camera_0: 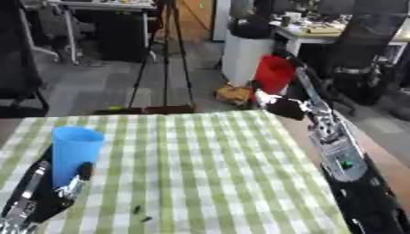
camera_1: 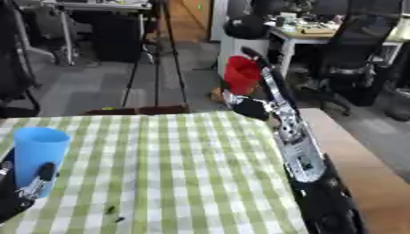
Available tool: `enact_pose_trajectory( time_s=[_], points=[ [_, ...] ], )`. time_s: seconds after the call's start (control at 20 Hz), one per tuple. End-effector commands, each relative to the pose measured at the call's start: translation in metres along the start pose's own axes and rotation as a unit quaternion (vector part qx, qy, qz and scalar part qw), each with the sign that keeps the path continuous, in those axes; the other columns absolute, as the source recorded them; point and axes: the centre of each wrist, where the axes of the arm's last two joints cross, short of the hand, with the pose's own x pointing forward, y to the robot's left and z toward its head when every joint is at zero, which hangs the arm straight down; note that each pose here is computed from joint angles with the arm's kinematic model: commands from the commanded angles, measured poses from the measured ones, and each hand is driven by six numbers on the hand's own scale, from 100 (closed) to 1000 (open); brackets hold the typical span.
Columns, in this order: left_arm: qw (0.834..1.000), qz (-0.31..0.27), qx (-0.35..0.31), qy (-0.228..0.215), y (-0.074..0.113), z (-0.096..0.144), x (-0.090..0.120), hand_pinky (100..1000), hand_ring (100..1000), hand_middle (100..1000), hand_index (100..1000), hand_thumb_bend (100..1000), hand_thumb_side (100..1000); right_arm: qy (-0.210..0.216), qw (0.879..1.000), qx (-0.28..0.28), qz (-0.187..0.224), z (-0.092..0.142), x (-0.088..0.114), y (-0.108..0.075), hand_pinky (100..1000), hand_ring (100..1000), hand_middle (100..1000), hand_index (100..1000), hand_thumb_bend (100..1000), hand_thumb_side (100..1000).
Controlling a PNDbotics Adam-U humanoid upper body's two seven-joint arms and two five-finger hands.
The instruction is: Pour the contents of one cup into another cup.
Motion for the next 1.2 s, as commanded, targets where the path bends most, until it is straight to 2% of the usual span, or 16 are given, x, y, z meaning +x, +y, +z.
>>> enact_pose_trajectory(
  time_s=[0.05,0.35,0.65,0.8,0.95,1.0,1.2],
  points=[
    [1.000,-0.019,0.006,-0.011,0.012,-0.004,0.006,343,455,481,711,100,490,0.018,1.000,0.003,-0.003,-0.001,-0.010,-0.005,567,100,100,972,100,212],
    [1.000,-0.027,0.010,-0.003,0.014,-0.002,0.003,356,463,490,713,100,498,0.058,0.997,0.049,0.012,0.009,-0.040,0.008,572,100,100,974,100,240],
    [0.999,-0.029,0.015,-0.005,0.015,-0.002,0.004,369,471,496,713,100,501,0.080,0.987,0.125,0.062,0.017,-0.071,0.026,580,100,100,976,100,304],
    [0.999,-0.031,0.020,-0.007,0.016,-0.003,0.005,381,478,504,719,100,498,0.079,0.984,0.141,0.081,0.019,-0.081,0.033,593,100,100,983,100,347],
    [0.999,-0.035,0.029,-0.008,0.017,-0.004,0.005,401,489,514,726,100,501,0.073,0.982,0.148,0.094,0.020,-0.084,0.038,610,100,146,992,100,369],
    [0.999,-0.037,0.032,-0.008,0.017,-0.004,0.006,411,493,518,729,100,507,0.069,0.981,0.151,0.098,0.020,-0.084,0.040,623,108,192,998,100,382],
    [0.998,-0.044,0.040,-0.007,0.017,-0.006,0.005,442,510,535,733,100,508,0.055,0.977,0.169,0.118,0.023,-0.085,0.046,674,200,310,1000,100,439]
  ],
)
